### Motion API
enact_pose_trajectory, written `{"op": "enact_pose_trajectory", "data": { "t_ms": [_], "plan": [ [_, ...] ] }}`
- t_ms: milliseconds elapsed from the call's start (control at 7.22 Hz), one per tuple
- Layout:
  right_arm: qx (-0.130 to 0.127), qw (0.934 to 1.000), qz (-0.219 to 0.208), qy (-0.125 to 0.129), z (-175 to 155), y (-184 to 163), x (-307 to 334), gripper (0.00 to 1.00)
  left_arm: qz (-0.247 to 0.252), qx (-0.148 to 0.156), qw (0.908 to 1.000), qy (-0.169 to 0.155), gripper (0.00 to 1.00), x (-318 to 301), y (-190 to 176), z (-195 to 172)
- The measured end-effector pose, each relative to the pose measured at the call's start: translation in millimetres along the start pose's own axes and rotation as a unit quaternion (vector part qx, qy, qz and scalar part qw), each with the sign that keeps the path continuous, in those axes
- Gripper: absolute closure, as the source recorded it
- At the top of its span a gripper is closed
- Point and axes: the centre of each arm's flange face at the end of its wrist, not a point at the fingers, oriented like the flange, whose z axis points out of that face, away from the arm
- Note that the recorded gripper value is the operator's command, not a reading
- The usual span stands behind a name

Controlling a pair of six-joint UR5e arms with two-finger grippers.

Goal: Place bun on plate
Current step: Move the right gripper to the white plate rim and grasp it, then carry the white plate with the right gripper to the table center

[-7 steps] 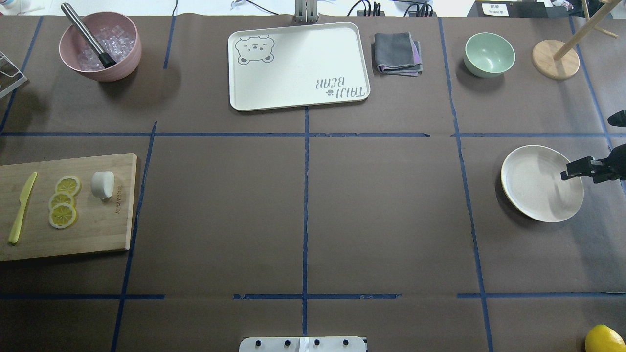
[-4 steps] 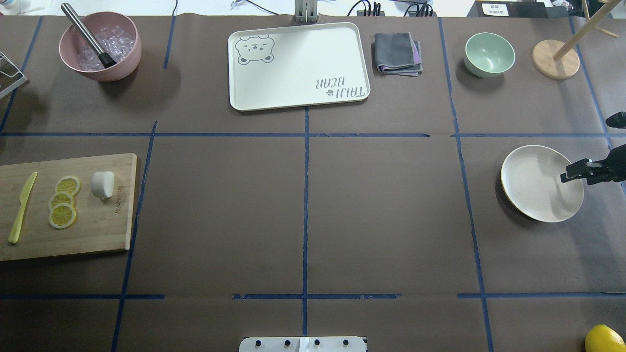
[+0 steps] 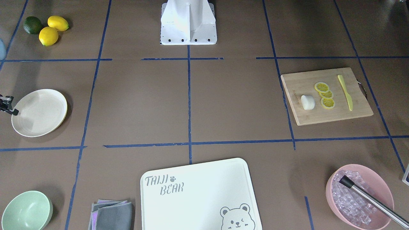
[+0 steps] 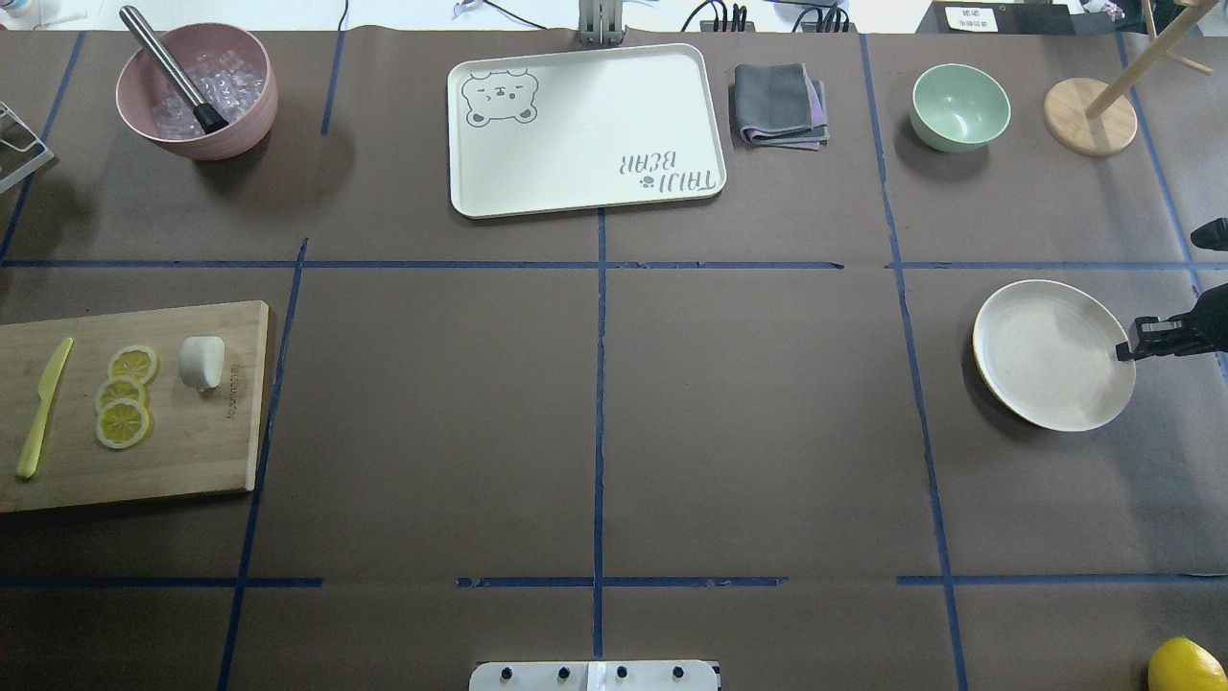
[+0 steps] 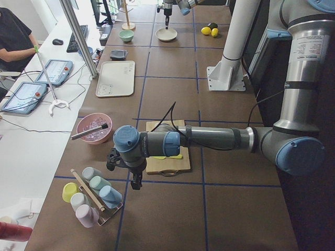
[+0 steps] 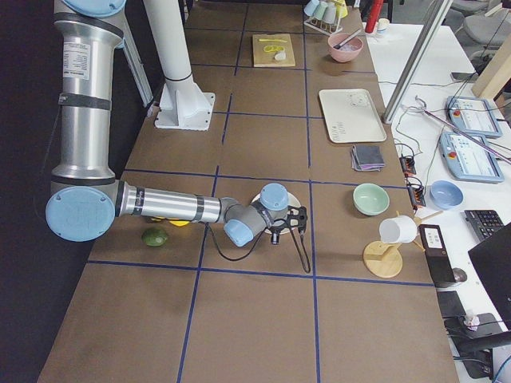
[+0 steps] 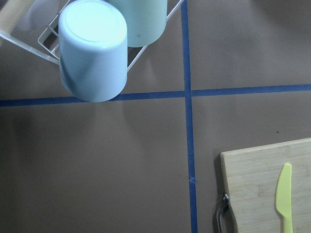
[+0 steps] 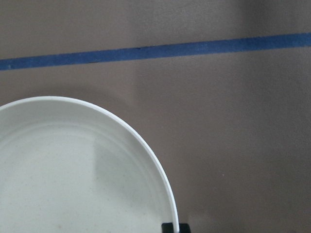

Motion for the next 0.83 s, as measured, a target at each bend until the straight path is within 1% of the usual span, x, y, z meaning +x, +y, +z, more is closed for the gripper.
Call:
{"op": "enact_pose_trajectory", "data": {
  "t_ms": [138, 277, 415, 554, 692, 831],
  "plan": [
    [0.001, 0.9999, -0.002, -0.012, -9, 0, -12, 1.00, 0.001, 0.001, 1.0000, 0.000, 0.00, 1, 0, -1],
    [0.005, 0.9996, 0.009, -0.027, -20, -2, -30, 1.00, 0.002, 0.002, 1.0000, 0.000, 0.00, 2, 0, -2],
    [0.010, 0.9985, 0.030, -0.045, -33, -7, -54, 1.00, 0.002, 0.002, 1.0000, 0.000, 0.00, 2, 0, -2],
    [0.016, 0.9962, 0.052, -0.068, -47, -17, -85, 1.00, 0.002, 0.002, 1.0000, 0.000, 0.00, 2, 0, -2],
    [0.016, 0.9929, 0.075, -0.091, -53, -29, -124, 1.00, 0.002, 0.002, 1.0000, 0.000, 0.00, 3, 0, -2],
    [0.011, 0.9898, 0.093, -0.107, -48, -37, -170, 1.00, 0.002, 0.003, 1.0000, 0.000, 0.00, 4, -1, -3]
  ]
}}
